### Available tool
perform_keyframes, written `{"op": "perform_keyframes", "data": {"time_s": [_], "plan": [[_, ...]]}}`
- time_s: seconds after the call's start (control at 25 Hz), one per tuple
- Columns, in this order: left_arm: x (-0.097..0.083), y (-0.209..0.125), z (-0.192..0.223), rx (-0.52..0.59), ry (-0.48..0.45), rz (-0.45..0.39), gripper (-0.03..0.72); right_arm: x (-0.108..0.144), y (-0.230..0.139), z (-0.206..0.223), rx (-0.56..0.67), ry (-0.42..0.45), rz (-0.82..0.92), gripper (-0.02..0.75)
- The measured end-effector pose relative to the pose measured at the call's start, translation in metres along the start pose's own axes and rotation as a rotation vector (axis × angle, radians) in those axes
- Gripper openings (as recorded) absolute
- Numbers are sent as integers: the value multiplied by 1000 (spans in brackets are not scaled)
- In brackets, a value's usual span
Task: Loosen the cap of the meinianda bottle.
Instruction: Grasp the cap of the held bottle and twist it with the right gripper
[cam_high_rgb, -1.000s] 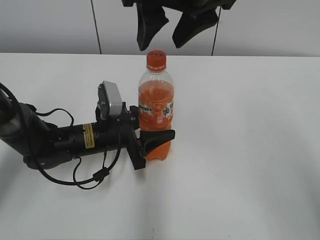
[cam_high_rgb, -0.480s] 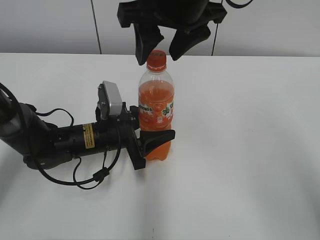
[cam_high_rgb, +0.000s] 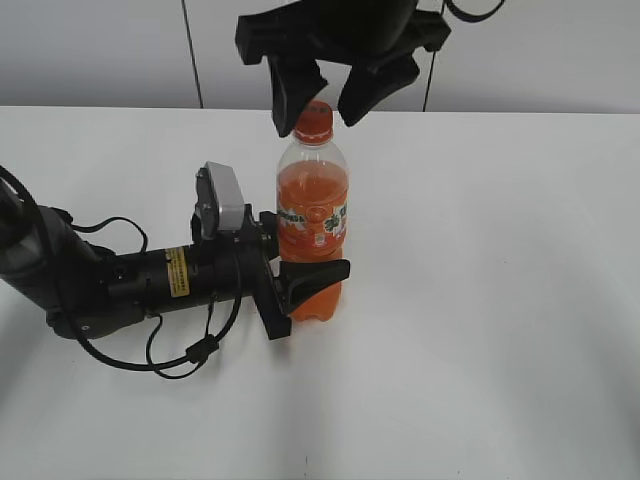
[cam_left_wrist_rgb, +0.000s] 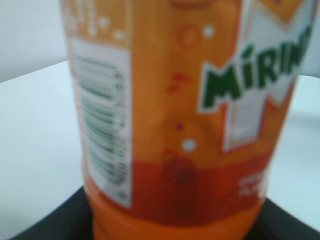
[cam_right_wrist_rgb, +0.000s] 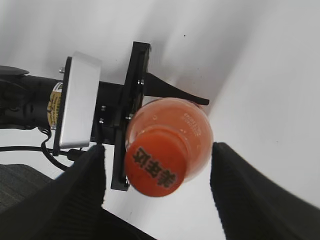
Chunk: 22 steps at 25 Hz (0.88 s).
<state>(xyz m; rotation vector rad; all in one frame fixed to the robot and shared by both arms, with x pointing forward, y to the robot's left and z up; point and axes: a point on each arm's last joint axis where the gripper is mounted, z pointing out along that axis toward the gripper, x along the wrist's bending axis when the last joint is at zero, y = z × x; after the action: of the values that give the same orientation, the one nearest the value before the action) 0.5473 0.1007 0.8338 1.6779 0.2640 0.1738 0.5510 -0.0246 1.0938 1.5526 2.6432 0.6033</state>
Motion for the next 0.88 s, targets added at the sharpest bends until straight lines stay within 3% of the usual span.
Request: {"op": "perform_keyframes", "data": {"time_s": [0.88], "plan": [[0, 0, 0, 0, 0, 0, 387, 1, 5, -2, -17, 0, -3, 490]]}}
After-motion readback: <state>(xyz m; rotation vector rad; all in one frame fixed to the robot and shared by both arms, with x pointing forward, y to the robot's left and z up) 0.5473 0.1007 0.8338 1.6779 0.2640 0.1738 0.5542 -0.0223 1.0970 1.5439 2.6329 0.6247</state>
